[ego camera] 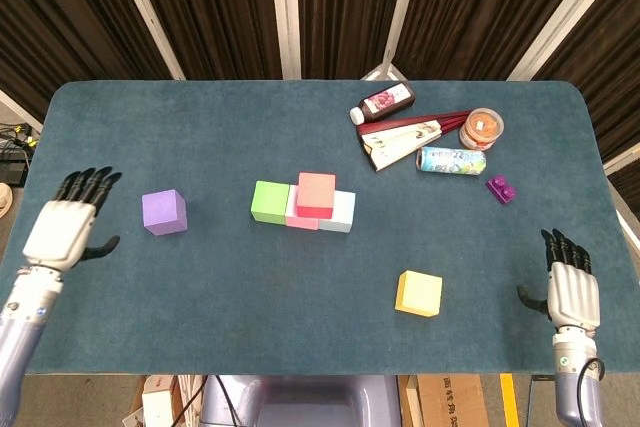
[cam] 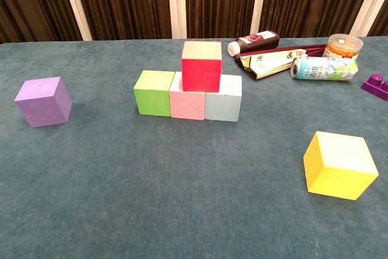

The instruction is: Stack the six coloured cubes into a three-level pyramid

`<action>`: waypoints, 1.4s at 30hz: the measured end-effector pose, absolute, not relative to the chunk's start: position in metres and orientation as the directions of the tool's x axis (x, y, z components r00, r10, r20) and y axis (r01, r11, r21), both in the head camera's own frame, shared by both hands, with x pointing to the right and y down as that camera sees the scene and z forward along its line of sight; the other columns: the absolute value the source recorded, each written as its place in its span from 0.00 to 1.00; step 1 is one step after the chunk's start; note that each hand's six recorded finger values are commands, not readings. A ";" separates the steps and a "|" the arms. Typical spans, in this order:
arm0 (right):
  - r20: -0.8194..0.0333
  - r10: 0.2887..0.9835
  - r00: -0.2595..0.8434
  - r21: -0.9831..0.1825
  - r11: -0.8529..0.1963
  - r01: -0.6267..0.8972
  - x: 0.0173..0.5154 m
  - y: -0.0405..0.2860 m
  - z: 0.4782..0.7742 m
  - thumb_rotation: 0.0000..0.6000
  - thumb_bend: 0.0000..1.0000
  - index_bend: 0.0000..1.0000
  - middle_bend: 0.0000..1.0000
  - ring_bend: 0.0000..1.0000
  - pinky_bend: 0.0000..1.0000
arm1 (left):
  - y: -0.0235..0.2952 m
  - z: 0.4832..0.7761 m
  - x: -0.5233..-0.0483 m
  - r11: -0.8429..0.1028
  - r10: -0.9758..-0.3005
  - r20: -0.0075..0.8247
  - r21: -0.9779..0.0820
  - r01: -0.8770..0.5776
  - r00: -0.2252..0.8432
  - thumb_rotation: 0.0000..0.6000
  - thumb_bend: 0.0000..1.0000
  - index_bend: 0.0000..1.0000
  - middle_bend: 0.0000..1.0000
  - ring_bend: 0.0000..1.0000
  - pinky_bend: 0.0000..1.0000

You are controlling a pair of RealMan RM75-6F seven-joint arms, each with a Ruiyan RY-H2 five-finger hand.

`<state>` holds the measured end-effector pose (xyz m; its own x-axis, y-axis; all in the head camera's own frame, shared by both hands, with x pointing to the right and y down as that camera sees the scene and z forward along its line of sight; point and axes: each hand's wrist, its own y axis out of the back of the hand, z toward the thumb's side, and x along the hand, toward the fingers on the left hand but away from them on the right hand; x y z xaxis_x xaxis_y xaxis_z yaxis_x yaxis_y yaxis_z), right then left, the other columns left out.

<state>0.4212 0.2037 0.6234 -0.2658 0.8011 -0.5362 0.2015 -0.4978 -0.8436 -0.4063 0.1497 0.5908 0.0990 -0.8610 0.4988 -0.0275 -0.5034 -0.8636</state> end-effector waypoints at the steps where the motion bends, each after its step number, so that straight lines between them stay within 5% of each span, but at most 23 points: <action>1: -0.537 0.801 -0.264 -0.843 -0.499 0.202 0.421 0.204 0.624 1.00 0.29 0.00 0.00 0.00 0.00 | 0.153 0.594 -0.410 -0.507 -0.860 0.502 -0.861 -0.042 0.086 1.00 0.30 0.02 0.03 0.00 0.00; 10: -0.555 0.795 -0.247 -0.831 -0.514 0.213 0.419 0.205 0.627 1.00 0.29 0.00 0.00 0.00 0.00 | 0.156 0.620 -0.413 -0.599 -0.799 0.601 -0.797 -0.076 -0.001 1.00 0.25 0.00 0.00 0.00 0.00; 27: -0.571 0.786 -0.238 -0.820 -0.532 0.211 0.416 0.205 0.632 1.00 0.29 0.00 0.00 0.00 0.00 | 0.115 0.637 -0.397 -0.762 -0.628 0.766 -0.641 -0.089 -0.139 1.00 0.22 0.05 0.07 0.00 0.00; 42: -0.571 0.783 -0.247 -0.820 -0.532 0.209 0.418 0.204 0.633 1.00 0.29 0.00 0.00 0.00 0.00 | 0.096 0.665 -0.367 -0.780 -0.617 0.775 -0.625 -0.022 -0.135 1.00 0.24 0.10 0.12 0.00 0.00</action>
<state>0.4183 0.2043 0.6327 -0.2468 0.7829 -0.5710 0.2087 -0.5325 -0.8203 -0.3673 0.0959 0.6654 -0.1352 -0.6172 0.7751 -0.0219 -0.7802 -0.6251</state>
